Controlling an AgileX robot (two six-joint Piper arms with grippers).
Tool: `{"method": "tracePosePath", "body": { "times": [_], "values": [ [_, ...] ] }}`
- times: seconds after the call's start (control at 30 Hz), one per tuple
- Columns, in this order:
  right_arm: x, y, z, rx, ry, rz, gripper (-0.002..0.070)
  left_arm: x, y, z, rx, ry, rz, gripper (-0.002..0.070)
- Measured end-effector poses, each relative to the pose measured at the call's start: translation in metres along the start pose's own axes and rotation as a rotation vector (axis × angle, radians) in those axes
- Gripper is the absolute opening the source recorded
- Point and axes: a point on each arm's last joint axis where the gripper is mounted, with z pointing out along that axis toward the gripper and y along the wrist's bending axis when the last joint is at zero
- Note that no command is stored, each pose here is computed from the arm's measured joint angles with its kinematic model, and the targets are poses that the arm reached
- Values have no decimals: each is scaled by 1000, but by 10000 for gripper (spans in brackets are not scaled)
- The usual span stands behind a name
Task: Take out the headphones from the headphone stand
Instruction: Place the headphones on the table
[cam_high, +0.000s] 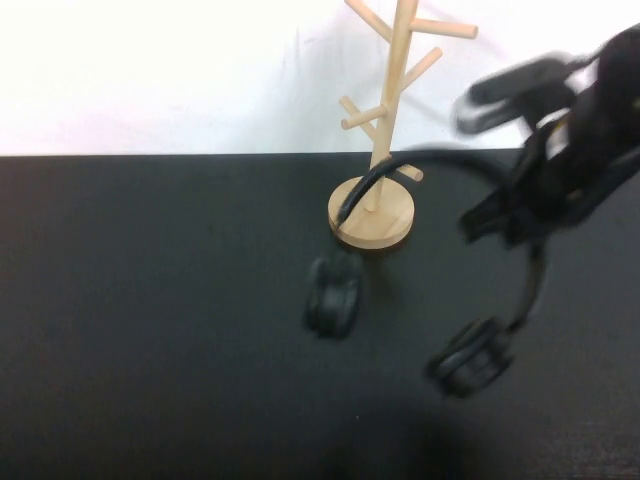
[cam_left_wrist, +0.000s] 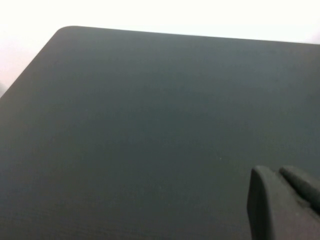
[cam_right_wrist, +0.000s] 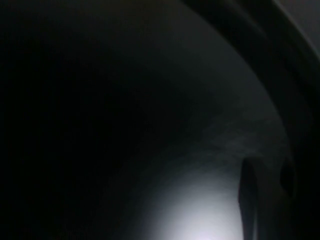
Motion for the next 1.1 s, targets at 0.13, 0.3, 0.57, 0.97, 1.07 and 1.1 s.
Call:
{"method": "tracePosePath", "body": {
  "times": [0.13,0.3,0.57,0.97,1.07,1.1],
  "values": [
    [-12,24,51,-46,92,-30,-8,0,0,0,0,0,0,-4],
    [-33,42,99,-66,137,-39,-8,0,0,0,0,0,0,-4],
    [-44,48,158,-58,215,-30,-8,0,0,0,0,0,0,-4],
    [-54,42,172,18,185,-38,336,0,0,0,0,0,0,-4],
    [-55,41,163,25,187,-29,378,0,0,0,0,0,0,-4],
    [-56,41,157,29,191,-25,378,0,0,0,0,0,0,-4]
  ]
}}
